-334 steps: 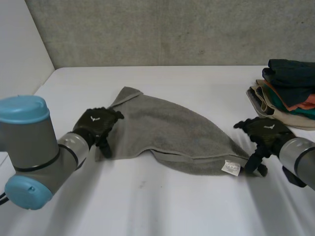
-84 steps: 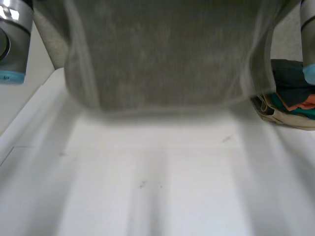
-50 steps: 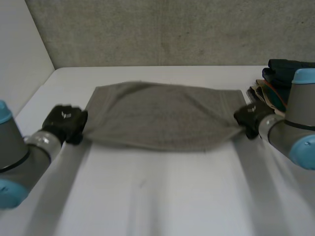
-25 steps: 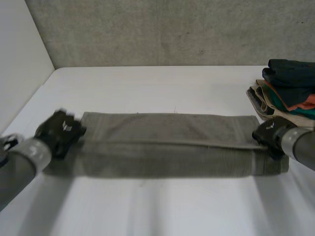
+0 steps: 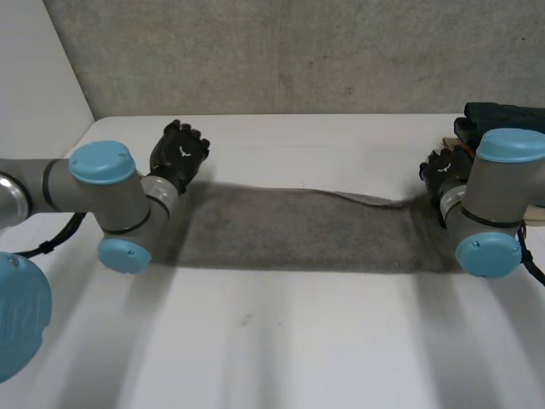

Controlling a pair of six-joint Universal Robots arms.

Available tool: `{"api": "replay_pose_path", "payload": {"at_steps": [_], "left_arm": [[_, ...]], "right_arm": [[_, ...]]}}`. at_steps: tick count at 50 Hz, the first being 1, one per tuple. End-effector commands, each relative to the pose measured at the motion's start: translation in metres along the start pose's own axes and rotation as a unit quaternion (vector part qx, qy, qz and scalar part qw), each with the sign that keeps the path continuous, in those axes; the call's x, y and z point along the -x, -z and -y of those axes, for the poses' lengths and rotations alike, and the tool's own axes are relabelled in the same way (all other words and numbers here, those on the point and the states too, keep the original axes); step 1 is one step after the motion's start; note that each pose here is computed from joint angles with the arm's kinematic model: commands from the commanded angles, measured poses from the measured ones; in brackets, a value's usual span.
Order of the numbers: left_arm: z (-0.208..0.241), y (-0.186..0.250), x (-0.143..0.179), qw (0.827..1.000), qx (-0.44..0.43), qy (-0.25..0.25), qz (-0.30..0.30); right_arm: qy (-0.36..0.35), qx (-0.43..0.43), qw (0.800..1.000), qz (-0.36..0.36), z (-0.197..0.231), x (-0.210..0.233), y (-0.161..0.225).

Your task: Fold the laundry.

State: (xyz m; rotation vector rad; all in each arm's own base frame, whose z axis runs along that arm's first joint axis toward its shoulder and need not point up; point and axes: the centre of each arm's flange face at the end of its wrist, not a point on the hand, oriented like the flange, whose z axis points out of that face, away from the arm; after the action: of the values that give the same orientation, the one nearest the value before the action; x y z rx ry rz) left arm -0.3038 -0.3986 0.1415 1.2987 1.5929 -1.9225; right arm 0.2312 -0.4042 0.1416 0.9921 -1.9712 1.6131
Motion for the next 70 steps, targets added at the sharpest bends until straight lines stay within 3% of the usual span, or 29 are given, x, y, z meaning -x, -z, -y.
{"api": "replay_pose_path", "payload": {"at_steps": [1,6,12,19,25,43,50,52,57,62,66,70], "left_arm": [[0.018,0.008,-0.009,1.0,-0.014,0.005,-0.011],[0.04,0.021,0.018,0.999,-0.028,0.021,0.006],[0.057,0.048,0.043,0.995,-0.035,0.092,0.012],[0.058,0.074,0.044,0.986,-0.025,0.167,-0.006],[0.05,0.081,0.035,0.983,-0.012,0.18,-0.018],[0.049,0.082,0.027,0.983,-0.009,0.183,-0.026],[0.051,0.086,0.028,0.983,-0.009,0.182,-0.027],[0.052,0.088,0.03,0.983,-0.01,0.182,-0.025],[0.055,0.096,0.041,0.983,-0.013,0.182,-0.016],[0.055,0.101,0.049,0.983,-0.013,0.183,-0.007],[0.053,0.104,0.056,0.983,-0.009,0.184,0.002],[0.054,0.107,0.059,0.983,-0.01,0.185,0.004]], "right_arm": [[-0.017,-0.026,0.999,-0.022,0.027,-0.012,0.018],[-0.067,-0.058,0.996,0.002,0.045,-0.024,0.043],[-0.095,-0.042,0.993,0.047,0.047,-0.031,0.08],[-0.11,0.075,0.986,0.1,-0.003,-0.033,0.107],[-0.132,0.072,0.981,0.125,-0.039,-0.025,0.104],[-0.13,0.024,0.989,0.065,-0.069,-0.018,0.06],[-0.13,0.062,0.99,0.003,-0.093,-0.063,0.062],[-0.101,0.066,0.992,-0.041,-0.099,-0.099,0.065],[0.015,0.096,0.991,-0.087,-0.118,-0.141,0.063],[0.091,0.064,0.99,-0.081,-0.097,-0.135,0.053],[0.088,-0.044,0.993,-0.063,-0.031,-0.101,0.053],[0.084,-0.169,0.982,-0.03,0.036,-0.054,0.069]]}}
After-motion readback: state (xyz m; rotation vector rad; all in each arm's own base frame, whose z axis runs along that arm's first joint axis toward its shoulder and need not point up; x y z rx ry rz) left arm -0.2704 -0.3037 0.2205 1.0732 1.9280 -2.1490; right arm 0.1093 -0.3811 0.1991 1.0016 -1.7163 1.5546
